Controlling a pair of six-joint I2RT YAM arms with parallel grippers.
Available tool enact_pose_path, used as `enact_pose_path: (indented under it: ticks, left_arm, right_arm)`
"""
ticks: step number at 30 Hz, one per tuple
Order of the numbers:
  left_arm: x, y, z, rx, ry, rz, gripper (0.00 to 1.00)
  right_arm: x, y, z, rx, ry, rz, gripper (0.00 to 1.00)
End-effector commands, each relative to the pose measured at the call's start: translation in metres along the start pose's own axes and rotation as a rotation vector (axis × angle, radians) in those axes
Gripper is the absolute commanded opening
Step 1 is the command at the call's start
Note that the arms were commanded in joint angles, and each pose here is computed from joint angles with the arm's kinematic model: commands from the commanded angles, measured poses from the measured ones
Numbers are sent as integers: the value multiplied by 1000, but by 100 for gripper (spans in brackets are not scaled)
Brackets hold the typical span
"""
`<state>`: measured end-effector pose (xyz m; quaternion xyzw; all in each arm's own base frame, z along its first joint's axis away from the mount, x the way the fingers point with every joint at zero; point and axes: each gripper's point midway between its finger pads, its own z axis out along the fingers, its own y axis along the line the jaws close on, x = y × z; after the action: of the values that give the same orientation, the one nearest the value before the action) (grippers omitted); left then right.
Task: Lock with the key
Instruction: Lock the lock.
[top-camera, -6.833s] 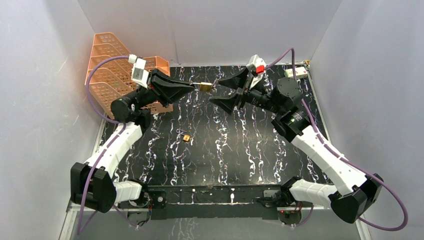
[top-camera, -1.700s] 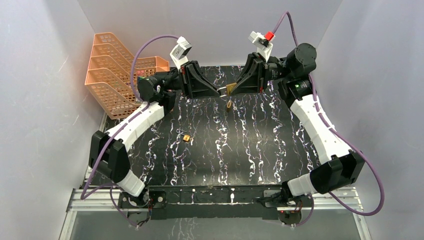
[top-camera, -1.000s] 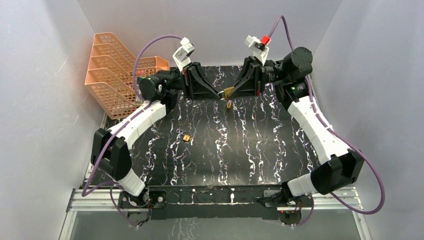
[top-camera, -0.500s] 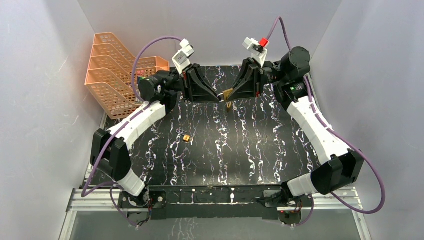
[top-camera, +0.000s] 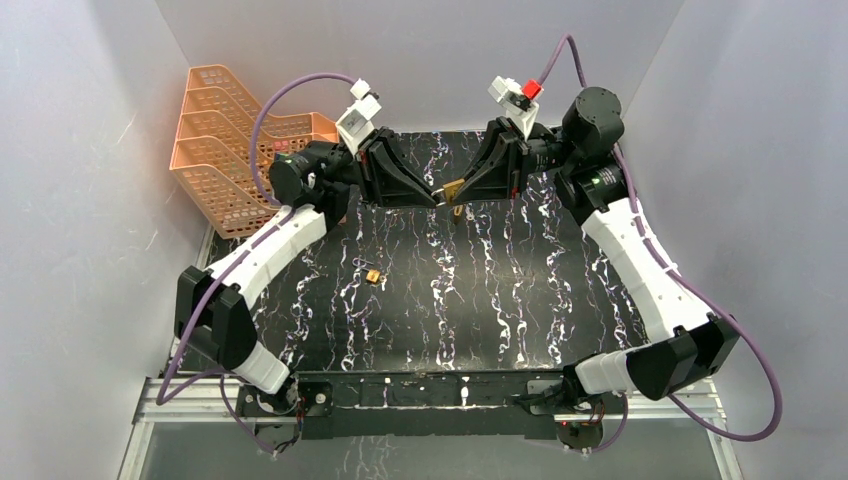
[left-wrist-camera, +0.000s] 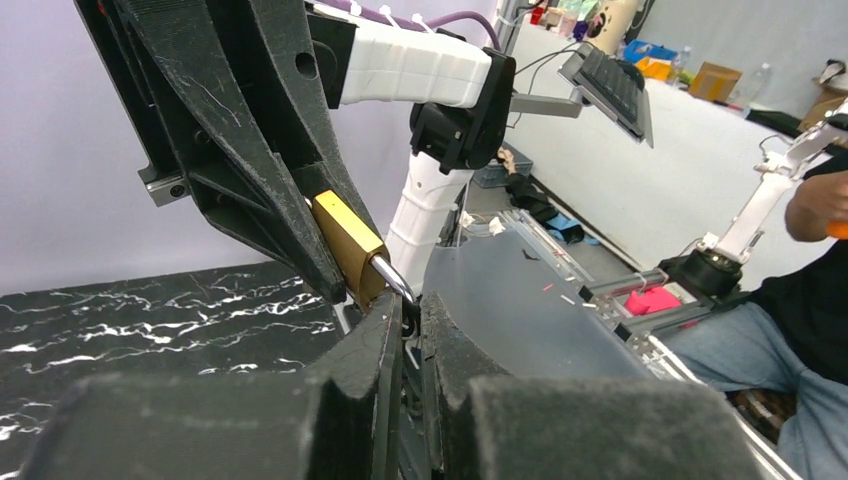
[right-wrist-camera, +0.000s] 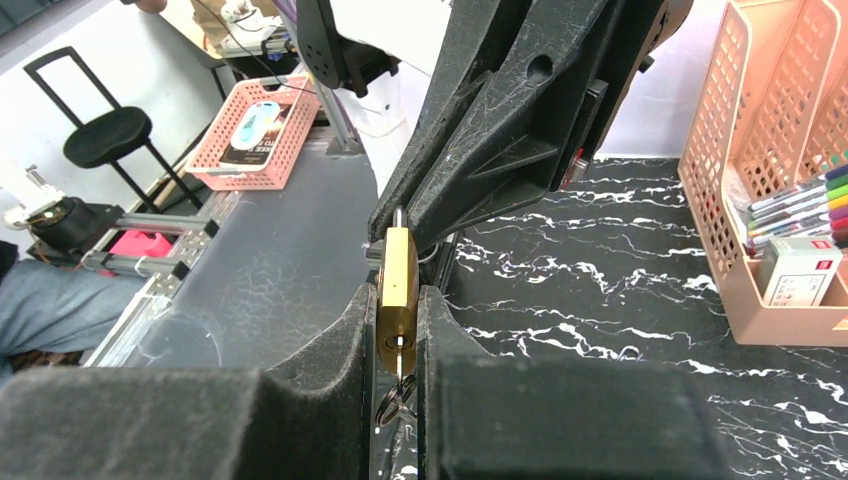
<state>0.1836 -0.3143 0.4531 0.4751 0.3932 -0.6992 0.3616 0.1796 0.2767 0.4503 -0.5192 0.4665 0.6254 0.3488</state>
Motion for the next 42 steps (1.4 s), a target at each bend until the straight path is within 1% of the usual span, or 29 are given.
enact_pose_path:
  ticks: [1, 6, 7, 9, 11, 13, 19, 24, 32, 42]
  left_arm:
    - [-17, -19, 14, 42, -76, 197, 0]
    - [-19, -22, 12, 37, -71, 203, 0]
    - [-19, -22, 12, 35, -72, 204, 0]
    - [-19, -22, 12, 32, -73, 204, 0]
    - [-20, -22, 11, 30, -77, 203, 0]
    - [-21, -24, 12, 31, -80, 210, 0]
    - [-22, -25, 10, 24, -78, 218, 0]
    - [-20, -23, 6, 12, -74, 214, 0]
    - [-11, -11, -4, -34, -73, 182, 0]
    - [-11, -4, -14, -74, -84, 184, 0]
  right_arm:
    - [-20, 7, 14, 43, -41, -48, 0]
    - [-22, 6, 10, 55, -45, -51, 0]
    - [-23, 6, 9, 58, -46, -52, 1]
    - [-24, 7, 9, 58, -46, -56, 28]
    - [-26, 8, 7, 58, -46, -63, 43]
    - [-28, 9, 5, 64, -47, -69, 52]
    - [-30, 9, -7, 85, -45, -79, 70]
    - [-33, 6, -22, 121, -47, -86, 72]
    - [-33, 10, -35, 157, -54, -85, 72]
    - [-16, 9, -37, 197, -73, -28, 65]
